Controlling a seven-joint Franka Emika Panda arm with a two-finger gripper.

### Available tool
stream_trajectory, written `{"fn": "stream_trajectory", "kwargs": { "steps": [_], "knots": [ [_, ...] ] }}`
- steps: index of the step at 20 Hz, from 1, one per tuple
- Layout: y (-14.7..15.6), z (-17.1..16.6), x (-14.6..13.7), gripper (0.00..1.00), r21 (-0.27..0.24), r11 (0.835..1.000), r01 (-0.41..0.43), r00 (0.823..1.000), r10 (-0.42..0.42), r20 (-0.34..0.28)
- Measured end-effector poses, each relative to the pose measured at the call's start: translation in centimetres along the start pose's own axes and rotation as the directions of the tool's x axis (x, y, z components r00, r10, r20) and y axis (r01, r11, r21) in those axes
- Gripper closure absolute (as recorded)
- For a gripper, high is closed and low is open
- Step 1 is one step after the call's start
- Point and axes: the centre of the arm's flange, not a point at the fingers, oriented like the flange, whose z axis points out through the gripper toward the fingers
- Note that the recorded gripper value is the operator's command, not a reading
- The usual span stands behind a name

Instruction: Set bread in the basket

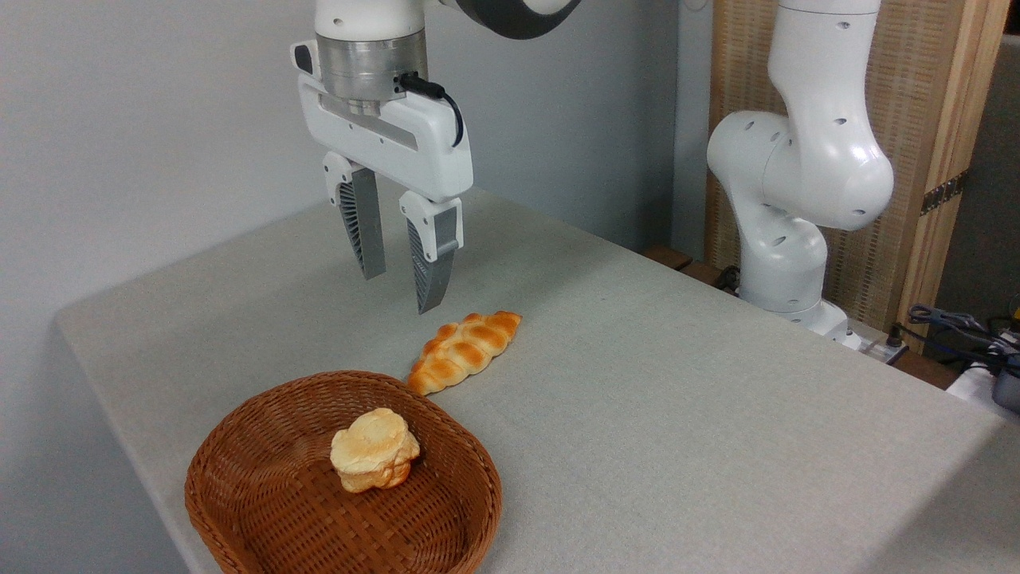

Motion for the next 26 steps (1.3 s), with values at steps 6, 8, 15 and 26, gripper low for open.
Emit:
{"fn": "stream_trajectory", "kwargs": {
  "steps": [6, 8, 15, 26],
  "knots": [
    [0.4, 0.2, 0.0, 0.0, -0.011, 1.0, -0.005, 1.0, 0.005, 0.017],
    [0.4, 0.2, 0.0, 0.0, -0.011, 1.0, -0.006, 1.0, 0.006, 0.017],
    [0.5, 0.2, 0.0, 0.0, -0.012, 1.0, -0.008, 1.0, 0.008, 0.019],
    [5.7, 5.4, 0.7, 0.0, -0.071, 0.993, -0.092, 0.988, 0.1, 0.119]
  ]
}}
